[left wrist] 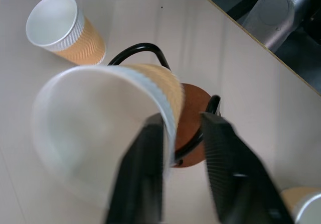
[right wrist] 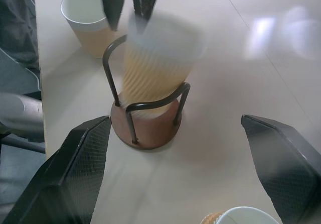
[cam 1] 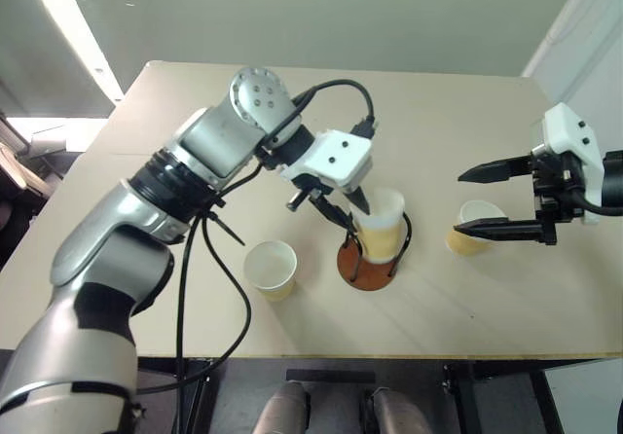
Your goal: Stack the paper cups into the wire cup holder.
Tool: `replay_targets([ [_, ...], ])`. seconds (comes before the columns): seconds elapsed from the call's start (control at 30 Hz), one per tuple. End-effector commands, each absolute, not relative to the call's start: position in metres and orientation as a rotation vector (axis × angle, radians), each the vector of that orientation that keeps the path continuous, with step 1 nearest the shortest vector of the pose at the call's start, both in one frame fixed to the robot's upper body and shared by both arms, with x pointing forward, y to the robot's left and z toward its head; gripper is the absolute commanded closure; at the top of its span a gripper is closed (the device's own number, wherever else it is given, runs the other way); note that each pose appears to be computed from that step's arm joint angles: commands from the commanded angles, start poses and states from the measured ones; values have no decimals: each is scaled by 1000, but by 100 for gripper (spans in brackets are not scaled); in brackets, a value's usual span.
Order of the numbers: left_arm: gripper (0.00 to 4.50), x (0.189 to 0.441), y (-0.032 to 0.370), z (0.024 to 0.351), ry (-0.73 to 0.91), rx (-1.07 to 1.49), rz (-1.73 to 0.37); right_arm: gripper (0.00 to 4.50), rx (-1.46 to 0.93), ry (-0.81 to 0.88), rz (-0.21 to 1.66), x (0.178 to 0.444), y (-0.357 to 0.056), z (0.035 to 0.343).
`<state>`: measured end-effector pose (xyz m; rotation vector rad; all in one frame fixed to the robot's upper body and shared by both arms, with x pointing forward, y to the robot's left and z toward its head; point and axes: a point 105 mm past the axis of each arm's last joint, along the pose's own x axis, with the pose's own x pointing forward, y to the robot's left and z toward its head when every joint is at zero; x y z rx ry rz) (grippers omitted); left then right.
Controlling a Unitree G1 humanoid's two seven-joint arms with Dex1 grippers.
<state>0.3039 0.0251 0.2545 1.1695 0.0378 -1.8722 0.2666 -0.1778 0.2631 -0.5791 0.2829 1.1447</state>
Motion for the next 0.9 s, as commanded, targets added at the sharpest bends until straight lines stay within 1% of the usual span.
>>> replay_targets([
  [0.03,168,297,24,272,-21,1129,-1889,19,-614,253,1121,265,-179,273],
  [0.1,92,295,23,275,-25,1095,-1890,19,-615,253,1116,266,-179,272],
  [0.17,28,296,24,279,-37,1074,-1875,19,-619,256,1109,269,-179,272],
  [0.2,5,296,24,282,-44,1059,-1867,19,-623,256,1106,269,-179,271],
  [0.37,5,298,29,306,-61,857,-1821,19,-643,270,1087,274,-178,264],
  [0.47,5,298,47,321,-70,725,-1767,19,-695,327,1069,275,-183,250],
  [0.53,5,294,59,324,-68,685,-1747,19,-720,357,1065,275,-186,243],
  [0.6,5,286,72,323,-48,668,-1735,19,-752,379,1057,277,-190,237],
  [0.7,5,275,89,312,12,676,-1713,19,-814,413,1027,283,-197,227],
  [0.8,5,275,102,303,53,692,-1646,19,-877,458,985,290,-208,217],
  [0.9,5,277,111,302,62,670,-1581,19,-945,514,943,298,-225,206],
])
